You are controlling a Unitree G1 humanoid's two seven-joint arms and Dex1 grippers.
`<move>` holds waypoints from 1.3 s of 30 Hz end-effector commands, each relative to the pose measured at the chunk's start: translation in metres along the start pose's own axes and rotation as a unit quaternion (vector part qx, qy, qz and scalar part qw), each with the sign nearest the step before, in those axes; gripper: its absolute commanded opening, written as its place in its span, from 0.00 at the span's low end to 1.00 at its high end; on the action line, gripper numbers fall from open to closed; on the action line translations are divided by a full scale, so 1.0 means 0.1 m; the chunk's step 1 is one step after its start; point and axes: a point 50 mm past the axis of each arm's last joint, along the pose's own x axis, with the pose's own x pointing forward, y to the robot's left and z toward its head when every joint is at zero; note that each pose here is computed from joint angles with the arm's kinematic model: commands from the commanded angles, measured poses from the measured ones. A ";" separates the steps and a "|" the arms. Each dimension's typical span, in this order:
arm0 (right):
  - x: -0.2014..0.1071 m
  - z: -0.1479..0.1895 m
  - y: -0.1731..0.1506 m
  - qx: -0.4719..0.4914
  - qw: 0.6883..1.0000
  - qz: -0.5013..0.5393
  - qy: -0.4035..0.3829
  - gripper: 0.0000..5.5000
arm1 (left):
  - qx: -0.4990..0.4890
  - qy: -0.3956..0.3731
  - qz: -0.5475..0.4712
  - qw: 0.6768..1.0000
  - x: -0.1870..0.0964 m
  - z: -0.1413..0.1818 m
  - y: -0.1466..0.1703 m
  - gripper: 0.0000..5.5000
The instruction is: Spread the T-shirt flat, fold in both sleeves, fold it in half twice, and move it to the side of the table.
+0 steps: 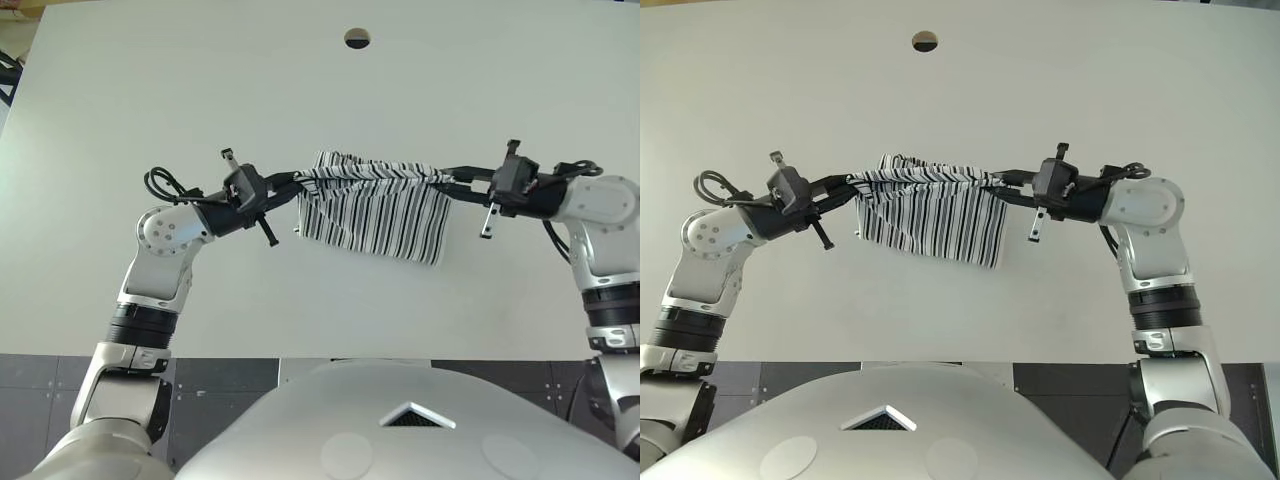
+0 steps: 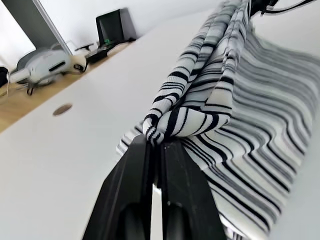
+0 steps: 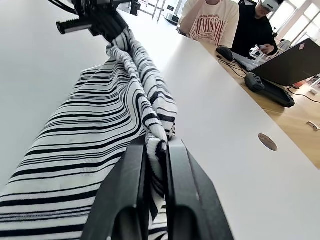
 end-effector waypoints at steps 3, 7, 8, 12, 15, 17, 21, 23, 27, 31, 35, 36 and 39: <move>0.06 -0.15 -0.07 -0.014 0.999 -0.010 0.031 0.04 | 0.004 0.026 0.014 1.000 0.05 -0.13 0.07 0.02; 0.08 -0.31 -0.08 -0.002 0.998 -0.025 0.053 0.04 | 0.004 0.020 0.014 1.000 0.14 -0.13 0.08 0.02; 0.09 -0.33 -0.09 0.000 0.998 -0.030 0.055 0.04 | 0.006 0.016 0.014 1.000 0.15 -0.12 0.08 0.02; 0.11 -0.37 -0.10 0.005 0.998 -0.037 0.052 0.04 | 0.008 -0.004 0.016 1.000 0.21 -0.05 0.11 0.02; 0.12 -0.37 -0.09 0.006 0.998 -0.038 0.048 0.04 | 0.013 -0.013 0.013 1.000 0.24 0.00 0.12 0.02; 0.11 -0.36 -0.09 0.005 0.998 -0.038 0.045 0.04 | 0.016 -0.017 0.010 1.000 0.26 0.03 0.12 0.02; 0.05 -0.34 -0.08 0.005 0.998 -0.039 0.043 0.04 | 0.021 -0.022 0.003 1.000 0.33 0.07 0.12 0.02; 0.01 -0.33 -0.09 0.007 0.998 -0.042 0.042 0.04 | 0.022 -0.019 0.001 1.000 0.36 0.06 0.13 0.02; -0.03 -0.34 -0.09 0.012 0.998 -0.048 0.044 0.04 | 0.015 0.003 0.001 1.000 0.43 -0.04 0.17 0.02; -0.01 -0.39 -0.09 0.021 0.996 -0.061 0.059 0.18 | 0.002 0.029 0.005 1.000 0.44 -0.18 0.21 0.12; 0.02 -0.48 -0.16 0.032 0.990 -0.105 0.085 0.30 | -0.011 0.042 0.034 0.998 0.44 -0.26 0.28 0.22; 0.02 -0.51 -0.19 0.036 0.987 -0.123 0.094 0.33 | -0.015 0.043 0.041 0.998 0.45 -0.27 0.29 0.25; 0.03 -0.62 -0.26 0.060 0.972 -0.191 0.120 0.33 | -0.058 0.026 0.067 0.996 0.45 -0.27 0.36 0.25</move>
